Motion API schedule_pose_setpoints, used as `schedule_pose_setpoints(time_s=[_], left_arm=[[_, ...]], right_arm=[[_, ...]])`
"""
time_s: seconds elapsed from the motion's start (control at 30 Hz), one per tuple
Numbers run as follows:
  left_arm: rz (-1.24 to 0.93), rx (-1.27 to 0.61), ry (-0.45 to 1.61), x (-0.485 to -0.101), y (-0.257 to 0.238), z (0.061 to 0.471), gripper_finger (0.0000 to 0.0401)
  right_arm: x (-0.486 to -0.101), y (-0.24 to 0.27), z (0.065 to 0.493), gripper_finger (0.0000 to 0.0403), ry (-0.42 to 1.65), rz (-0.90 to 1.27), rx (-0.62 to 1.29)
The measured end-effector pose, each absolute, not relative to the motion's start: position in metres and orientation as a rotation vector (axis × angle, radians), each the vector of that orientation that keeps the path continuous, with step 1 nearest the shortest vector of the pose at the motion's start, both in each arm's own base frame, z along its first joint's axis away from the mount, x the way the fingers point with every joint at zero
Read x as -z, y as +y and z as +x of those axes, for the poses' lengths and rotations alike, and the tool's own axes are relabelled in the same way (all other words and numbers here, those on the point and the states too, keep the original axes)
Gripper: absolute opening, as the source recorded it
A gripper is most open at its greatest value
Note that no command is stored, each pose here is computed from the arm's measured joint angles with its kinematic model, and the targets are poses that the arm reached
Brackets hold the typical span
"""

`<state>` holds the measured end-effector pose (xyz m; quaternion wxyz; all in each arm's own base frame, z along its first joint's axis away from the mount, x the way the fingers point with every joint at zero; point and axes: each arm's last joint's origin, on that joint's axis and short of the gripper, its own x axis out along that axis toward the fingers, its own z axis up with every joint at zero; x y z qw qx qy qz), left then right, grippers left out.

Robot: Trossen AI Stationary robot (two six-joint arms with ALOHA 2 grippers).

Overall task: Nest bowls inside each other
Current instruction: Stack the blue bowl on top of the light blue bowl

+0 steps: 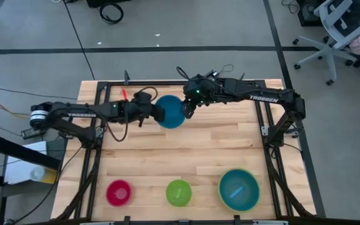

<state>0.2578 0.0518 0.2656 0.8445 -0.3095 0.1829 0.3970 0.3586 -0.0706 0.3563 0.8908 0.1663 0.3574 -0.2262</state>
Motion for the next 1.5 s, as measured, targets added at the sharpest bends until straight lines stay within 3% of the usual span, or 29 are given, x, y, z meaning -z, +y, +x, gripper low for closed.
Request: schedule_pose_setpoints(time_s=[0.4, 0.5, 0.63, 0.77, 1.13, 1.23, 1.5], left_arm=[[-0.61, -0.729, 0.324, -0.272, 0.028, 0.268, 0.0009], [-0.613, -0.707, 0.329, -0.271, 0.02, 0.269, 0.0011], [-0.623, -0.676, 0.33, -0.272, 0.011, 0.269, 0.0018], [-0.624, -0.62, 0.347, -0.273, 0.005, 0.27, 0.0055], [-0.678, -0.366, 0.446, -0.276, -0.005, 0.27, 0.0217], [-0.687, -0.32, 0.435, -0.281, -0.011, 0.266, 0.0233], [-0.654, -0.266, 0.406, -0.293, -0.024, 0.257, 0.0233]], right_arm=[[-0.332, -0.049, 0.359, 0.0162, 0.83, 0.31, 0.468], [-0.328, -0.042, 0.359, 0.0124, 0.847, 0.307, 0.474], [-0.326, -0.037, 0.357, 0.0039, 0.862, 0.313, 0.522], [-0.323, -0.03, 0.354, 0.0029, 0.902, 0.315, 0.535], [-0.312, 0.001, 0.331, 0.002, 1.194, 0.249, 0.454], [-0.313, 0.013, 0.318, 0.002, 1.289, 0.221, 0.451], [-0.352, 0.054, 0.279, 0.002, 1.203, 0.288, 0.3]])
